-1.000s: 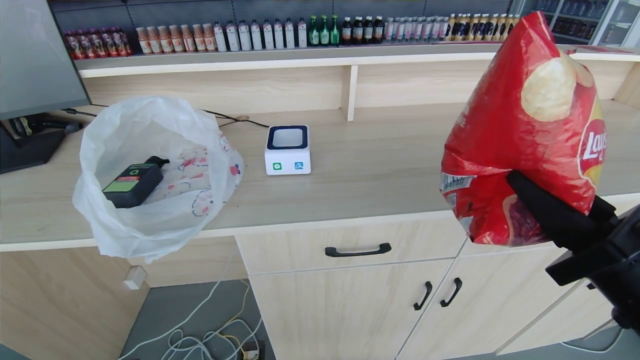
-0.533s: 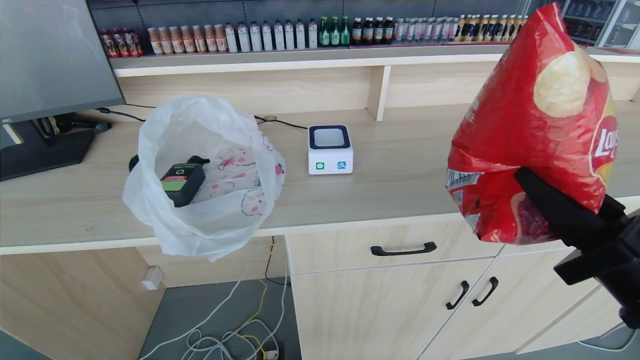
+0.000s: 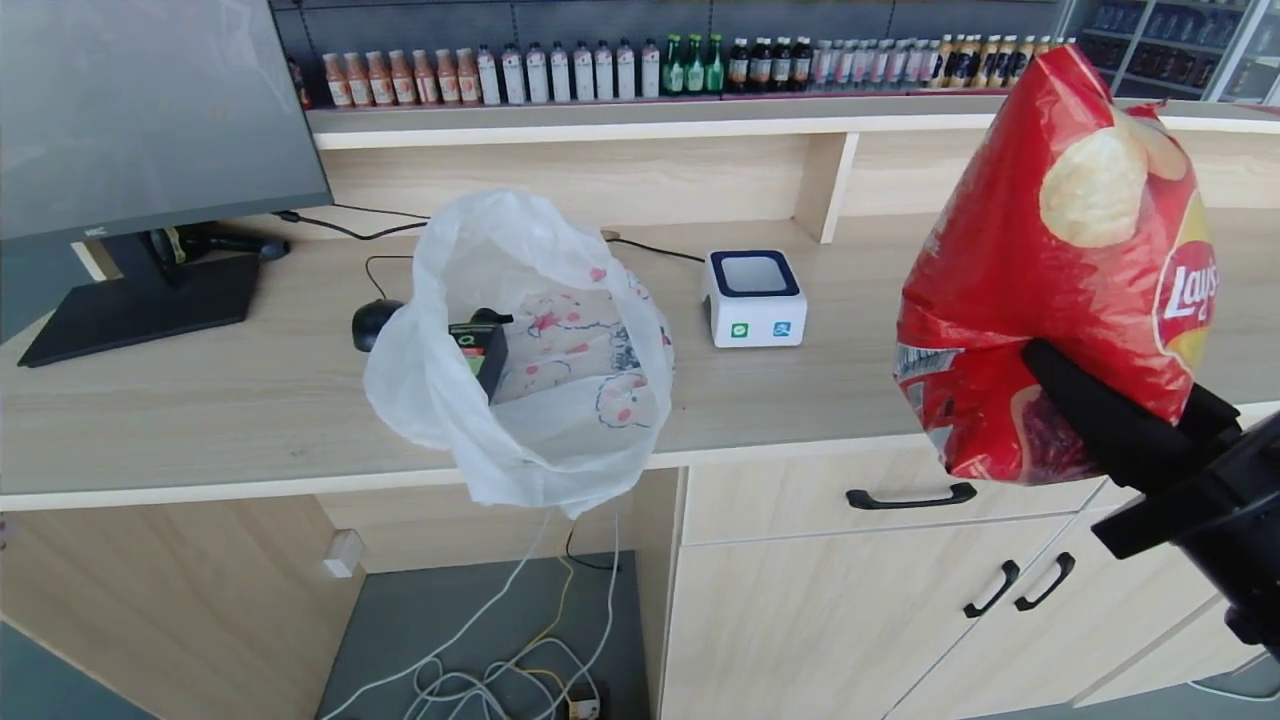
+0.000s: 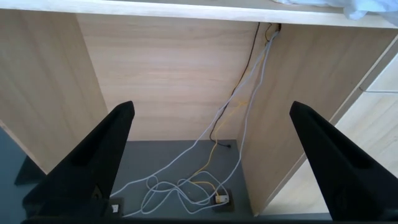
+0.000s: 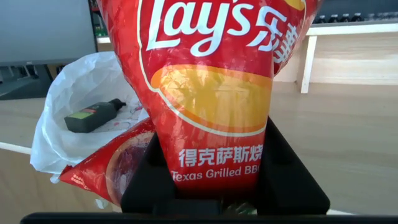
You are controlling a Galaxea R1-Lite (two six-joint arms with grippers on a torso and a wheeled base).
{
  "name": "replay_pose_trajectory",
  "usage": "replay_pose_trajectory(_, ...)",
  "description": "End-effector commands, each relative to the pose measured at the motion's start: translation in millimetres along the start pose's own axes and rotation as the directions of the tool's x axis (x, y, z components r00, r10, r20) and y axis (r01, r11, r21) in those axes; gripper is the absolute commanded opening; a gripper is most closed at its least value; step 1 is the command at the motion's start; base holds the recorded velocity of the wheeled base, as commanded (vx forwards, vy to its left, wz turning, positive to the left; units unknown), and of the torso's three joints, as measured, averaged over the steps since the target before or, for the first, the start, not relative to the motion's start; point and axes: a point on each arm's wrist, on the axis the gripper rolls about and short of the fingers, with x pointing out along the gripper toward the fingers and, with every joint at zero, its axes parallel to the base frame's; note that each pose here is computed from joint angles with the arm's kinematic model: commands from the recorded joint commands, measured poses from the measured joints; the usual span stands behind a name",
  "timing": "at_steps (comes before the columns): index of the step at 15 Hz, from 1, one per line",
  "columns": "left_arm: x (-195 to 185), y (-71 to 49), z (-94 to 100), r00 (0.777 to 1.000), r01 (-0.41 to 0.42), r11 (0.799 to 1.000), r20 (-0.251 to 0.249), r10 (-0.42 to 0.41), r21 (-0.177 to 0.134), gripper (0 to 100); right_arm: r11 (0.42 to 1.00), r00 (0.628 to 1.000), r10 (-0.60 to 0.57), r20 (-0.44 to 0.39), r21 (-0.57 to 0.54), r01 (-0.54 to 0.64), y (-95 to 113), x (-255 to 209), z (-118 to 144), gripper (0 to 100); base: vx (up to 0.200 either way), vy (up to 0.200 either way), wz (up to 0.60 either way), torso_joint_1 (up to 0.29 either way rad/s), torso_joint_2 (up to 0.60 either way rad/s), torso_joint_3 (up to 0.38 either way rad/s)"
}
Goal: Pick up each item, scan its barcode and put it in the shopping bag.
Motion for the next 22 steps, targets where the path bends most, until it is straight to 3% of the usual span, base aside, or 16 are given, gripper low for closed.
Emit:
replay_pose_trajectory(1, 0.0, 0.0, 0.0, 1.000, -0.001, 1.000, 0.000, 0.001, 0.001, 100, 1.000, 1.000, -0.015, 0.010, -0.004, 0.015, -2.3, 1.8, 1.5, 0, 0.000, 0.000, 0.00, 0.000, 0.00, 0.000)
replay_pose_trajectory(4, 0.0, 0.0, 0.0, 1.000, 0.001, 1.000, 0.000, -0.001, 0.005, 100, 0.998, 0.995, -0.063, 0.076, -0.011, 0.064, -9.5, 12.6, 13.8, 0, 0.000, 0.000, 0.00, 0.000, 0.00, 0.000)
replay_pose_trajectory(9, 0.0, 0.0, 0.0, 1.000, 0.001, 1.000, 0.000, -0.001, 0.004, 100, 0.994, 0.998, -0.034, 0.048, -0.103, 0.039, -4.7, 36.1, 1.8, 0, 0.000, 0.000, 0.00, 0.000, 0.00, 0.000)
replay_pose_trajectory(11, 0.0, 0.0, 0.0, 1.000, -0.001, 1.000, 0.000, 0.001, 0.004, 100, 0.981, 0.998, 0.008, 0.062, -0.195, 0.004, -8.4, 57.6, -2.7, 0, 0.000, 0.000, 0.00, 0.000, 0.00, 0.000)
replay_pose_trajectory(13, 0.0, 0.0, 0.0, 1.000, 0.001, 1.000, 0.000, -0.001, 0.004, 100, 0.919, 0.995, 0.094, 0.024, -0.388, -0.078, -11.0, 68.0, -17.4, 0, 0.000, 0.000, 0.00, 0.000, 0.00, 0.000)
replay_pose_trajectory(14, 0.0, 0.0, 0.0, 1.000, 0.001, 1.000, 0.000, -0.001, 0.004, 100, 0.906, 0.995, 0.095, 0.027, -0.416, -0.075, -9.7, 74.4, -19.3, 0, 0.000, 0.000, 0.00, 0.000, 0.00, 0.000)
replay_pose_trajectory(22, 0.0, 0.0, 0.0, 1.000, 0.001, 1.000, 0.000, -0.001, 0.004, 100, 0.888, 0.994, 0.078, 0.081, -0.458, -0.032, -3.0, 130.9, -35.6, 0, 0.000, 0.000, 0.00, 0.000, 0.00, 0.000)
